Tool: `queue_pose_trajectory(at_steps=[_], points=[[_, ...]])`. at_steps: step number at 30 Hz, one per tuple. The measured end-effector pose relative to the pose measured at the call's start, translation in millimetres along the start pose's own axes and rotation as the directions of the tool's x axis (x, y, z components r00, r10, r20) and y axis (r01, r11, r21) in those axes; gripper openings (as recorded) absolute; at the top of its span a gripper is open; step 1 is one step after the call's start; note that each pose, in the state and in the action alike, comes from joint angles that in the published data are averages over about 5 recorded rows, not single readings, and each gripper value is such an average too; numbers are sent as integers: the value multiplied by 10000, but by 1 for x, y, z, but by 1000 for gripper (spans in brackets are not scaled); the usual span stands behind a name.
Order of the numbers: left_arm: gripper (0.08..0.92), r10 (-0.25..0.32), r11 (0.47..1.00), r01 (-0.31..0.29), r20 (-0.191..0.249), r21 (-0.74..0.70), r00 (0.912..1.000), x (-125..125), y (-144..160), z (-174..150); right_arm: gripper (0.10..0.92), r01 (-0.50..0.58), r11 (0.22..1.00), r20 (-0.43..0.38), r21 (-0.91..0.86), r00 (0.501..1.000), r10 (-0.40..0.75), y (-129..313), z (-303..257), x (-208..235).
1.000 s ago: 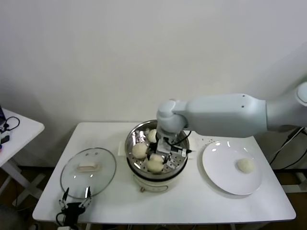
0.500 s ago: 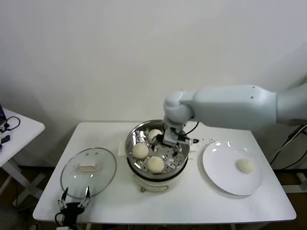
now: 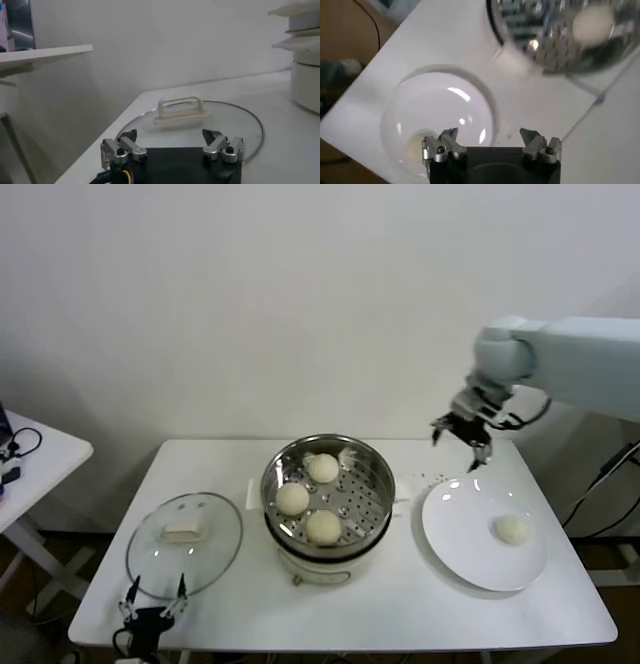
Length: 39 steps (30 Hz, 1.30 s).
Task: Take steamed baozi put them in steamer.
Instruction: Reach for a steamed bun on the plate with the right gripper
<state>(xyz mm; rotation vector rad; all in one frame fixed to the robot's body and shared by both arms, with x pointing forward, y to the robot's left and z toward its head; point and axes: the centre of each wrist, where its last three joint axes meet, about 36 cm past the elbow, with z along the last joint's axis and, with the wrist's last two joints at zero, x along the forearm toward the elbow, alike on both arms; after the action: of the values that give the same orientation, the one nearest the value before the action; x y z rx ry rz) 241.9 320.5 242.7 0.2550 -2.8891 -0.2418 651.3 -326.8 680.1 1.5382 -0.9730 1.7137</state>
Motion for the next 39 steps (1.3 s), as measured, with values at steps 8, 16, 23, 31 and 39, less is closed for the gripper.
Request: queue_pose_trajectory(at_steps=[8,16,23,31,39], points=[[823,35,10000,-35,-86,-43,10000,-1,-1,4,823,267,9696,74,-2433,9996,-256,68,70,-64],[823,44,9999,-45,-173,-94,9998,-2,-2,8,823,234,9374,-251,-3474,9991,-343,110,102,-121],[823,46,9999,-49,-272,-101,9996,0,-4,11,823,109,9218,-547,-3875,9979,-348,129,111,-158],[823,4,9999,-8,-329,-126,9995,2,-2,13,823,35,9130,-666,-4080,9972,-336,142,108,-191],[823,-25,9999,20,-333,-144,9994,1,-2,14,808,-293,9068,-791,-4206,9969,-45,142,106,-205]])
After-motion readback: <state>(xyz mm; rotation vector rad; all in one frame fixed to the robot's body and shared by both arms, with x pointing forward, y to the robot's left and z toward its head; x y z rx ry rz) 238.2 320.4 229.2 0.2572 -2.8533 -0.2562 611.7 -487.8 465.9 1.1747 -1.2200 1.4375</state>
